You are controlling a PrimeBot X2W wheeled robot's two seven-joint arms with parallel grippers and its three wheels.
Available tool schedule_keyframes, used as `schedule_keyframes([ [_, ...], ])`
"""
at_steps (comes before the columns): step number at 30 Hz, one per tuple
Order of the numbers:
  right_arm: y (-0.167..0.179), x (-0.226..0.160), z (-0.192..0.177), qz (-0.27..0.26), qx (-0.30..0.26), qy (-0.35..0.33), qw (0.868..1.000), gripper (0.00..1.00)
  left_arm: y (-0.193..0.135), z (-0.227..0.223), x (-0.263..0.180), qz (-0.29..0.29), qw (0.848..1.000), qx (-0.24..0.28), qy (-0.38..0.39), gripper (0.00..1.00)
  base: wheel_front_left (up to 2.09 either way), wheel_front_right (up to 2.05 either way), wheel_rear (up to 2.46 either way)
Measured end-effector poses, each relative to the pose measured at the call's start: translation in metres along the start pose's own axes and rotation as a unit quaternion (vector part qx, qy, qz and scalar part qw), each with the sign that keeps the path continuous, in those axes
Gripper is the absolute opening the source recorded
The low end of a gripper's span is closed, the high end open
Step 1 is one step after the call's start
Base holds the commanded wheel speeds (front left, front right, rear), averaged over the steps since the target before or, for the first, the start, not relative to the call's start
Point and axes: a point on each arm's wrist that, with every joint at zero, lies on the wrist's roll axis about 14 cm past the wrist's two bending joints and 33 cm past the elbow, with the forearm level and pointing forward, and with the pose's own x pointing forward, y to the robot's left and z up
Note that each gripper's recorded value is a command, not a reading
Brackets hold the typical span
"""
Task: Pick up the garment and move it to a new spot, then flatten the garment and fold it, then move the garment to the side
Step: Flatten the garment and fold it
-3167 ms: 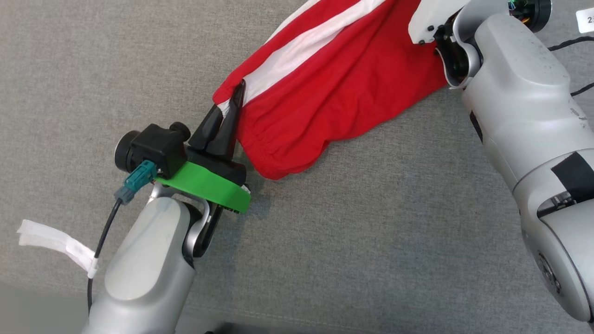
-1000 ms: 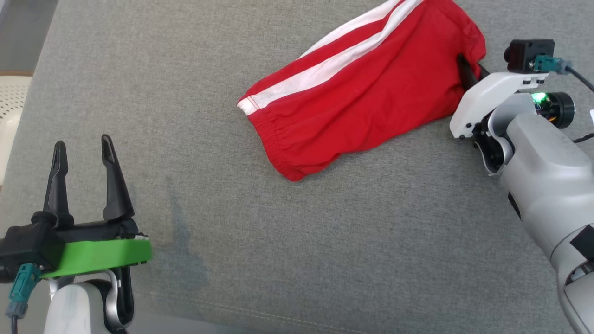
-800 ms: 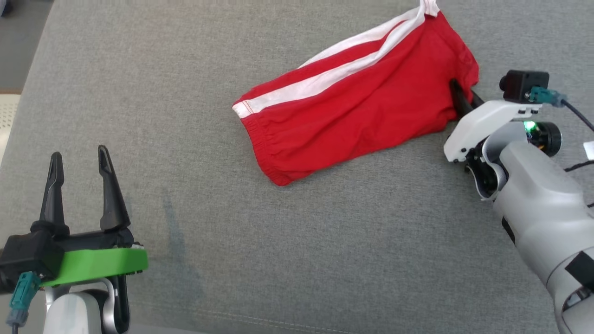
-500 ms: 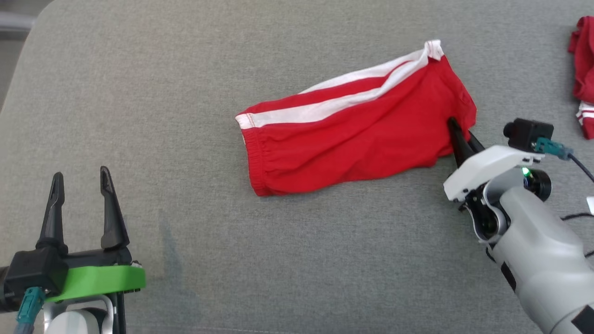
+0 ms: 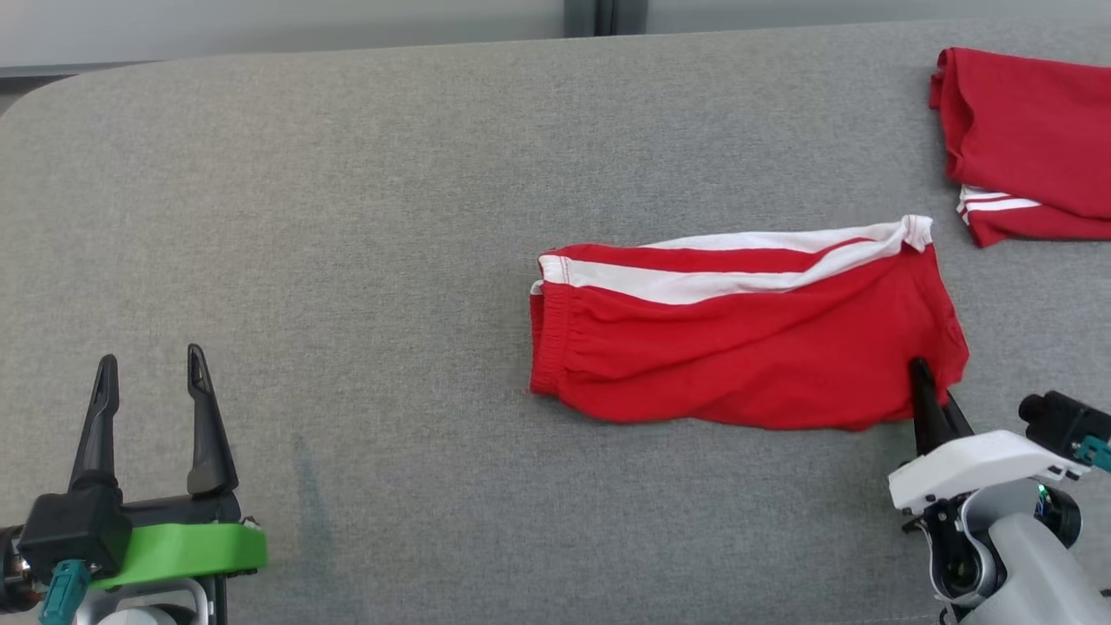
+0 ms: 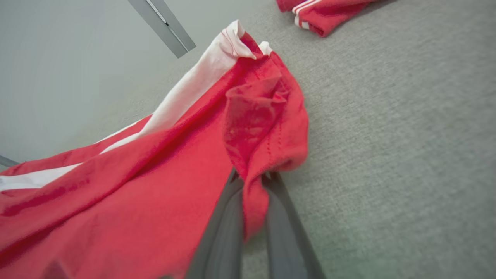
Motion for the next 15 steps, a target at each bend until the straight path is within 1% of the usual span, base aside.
schedule_keyframes([
  [3,-0.004,-0.01,-0.003,-0.01,0.003,-0.003,1.0,0.0,-0.004,-0.001,0.001,-0.007,1.0,-0.002,0.001,1.0,0.0,0.0,0.0],
  [8,-0.003,-0.012,0.006,-0.013,0.004,-0.021,1.0,0.0,-0.009,-0.001,0.002,-0.014,1.0,-0.005,0.001,1.0,0.0,0.0,0.0],
  [12,0.016,-0.005,0.021,0.011,-0.004,-0.045,0.999,0.0,-0.011,-0.001,0.002,-0.018,1.0,-0.007,0.001,1.0,0.0,0.0,0.0],
  [15,0.038,-0.001,0.034,0.041,-0.008,-0.067,0.997,0.0,-0.011,-0.001,0.001,-0.018,1.0,-0.007,0.001,1.0,0.0,0.0,0.0],
])
